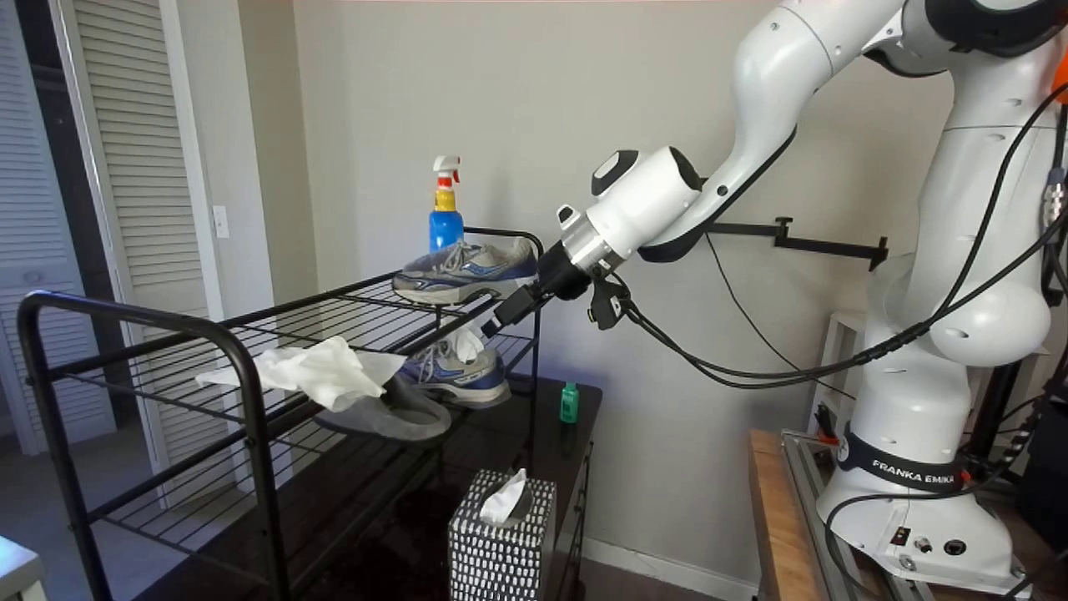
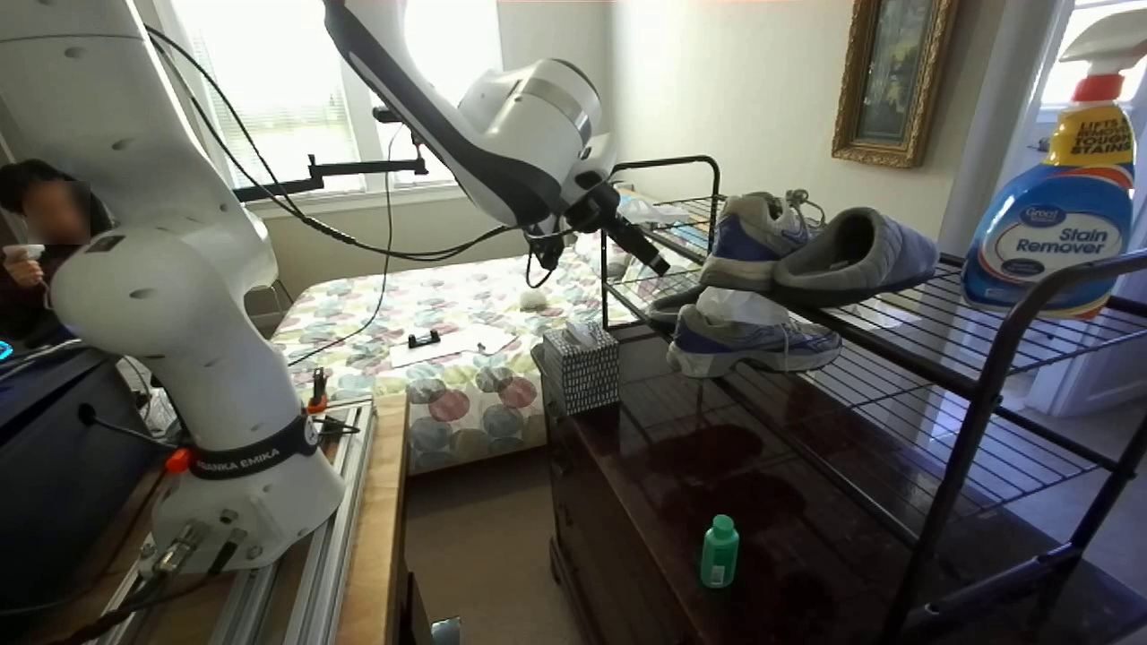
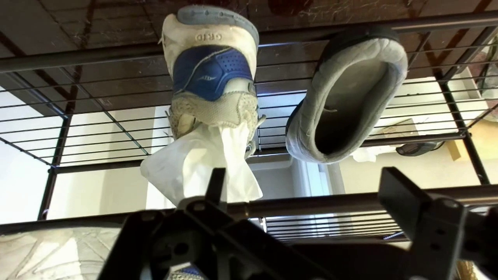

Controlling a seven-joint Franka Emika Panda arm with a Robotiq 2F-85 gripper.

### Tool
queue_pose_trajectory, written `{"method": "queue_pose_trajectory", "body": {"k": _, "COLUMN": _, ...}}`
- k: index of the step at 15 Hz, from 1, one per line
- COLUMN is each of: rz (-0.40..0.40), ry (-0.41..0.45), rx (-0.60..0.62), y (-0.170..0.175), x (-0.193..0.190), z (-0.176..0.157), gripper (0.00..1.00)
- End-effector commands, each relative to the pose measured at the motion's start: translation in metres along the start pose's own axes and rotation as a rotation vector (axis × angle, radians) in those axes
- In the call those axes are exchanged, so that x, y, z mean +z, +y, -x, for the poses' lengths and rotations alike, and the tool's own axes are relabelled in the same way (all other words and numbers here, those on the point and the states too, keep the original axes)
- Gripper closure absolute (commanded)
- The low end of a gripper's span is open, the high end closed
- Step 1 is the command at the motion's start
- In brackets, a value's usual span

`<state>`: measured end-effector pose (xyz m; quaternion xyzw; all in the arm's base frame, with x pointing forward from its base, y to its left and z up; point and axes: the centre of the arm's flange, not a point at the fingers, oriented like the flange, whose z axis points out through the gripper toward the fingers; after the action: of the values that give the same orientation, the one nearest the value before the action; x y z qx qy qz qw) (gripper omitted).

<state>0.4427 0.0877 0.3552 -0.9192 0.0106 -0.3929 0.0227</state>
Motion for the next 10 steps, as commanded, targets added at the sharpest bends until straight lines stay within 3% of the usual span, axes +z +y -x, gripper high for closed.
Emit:
{"method": "queue_pose_trajectory", "body": {"k": 1, "rz": 0.032, "ry": -0.019, "rx": -0.002, "y": -0.005, "x": 0.021, "z": 0.010, "gripper": 0.00}}
{"method": "queue_pose_trajectory", "body": {"k": 10, "rz": 0.132, "ry": 0.065, "rx": 0.003, "y": -0.007, "x": 0.056, "z": 0.022, "gripper": 0.00}}
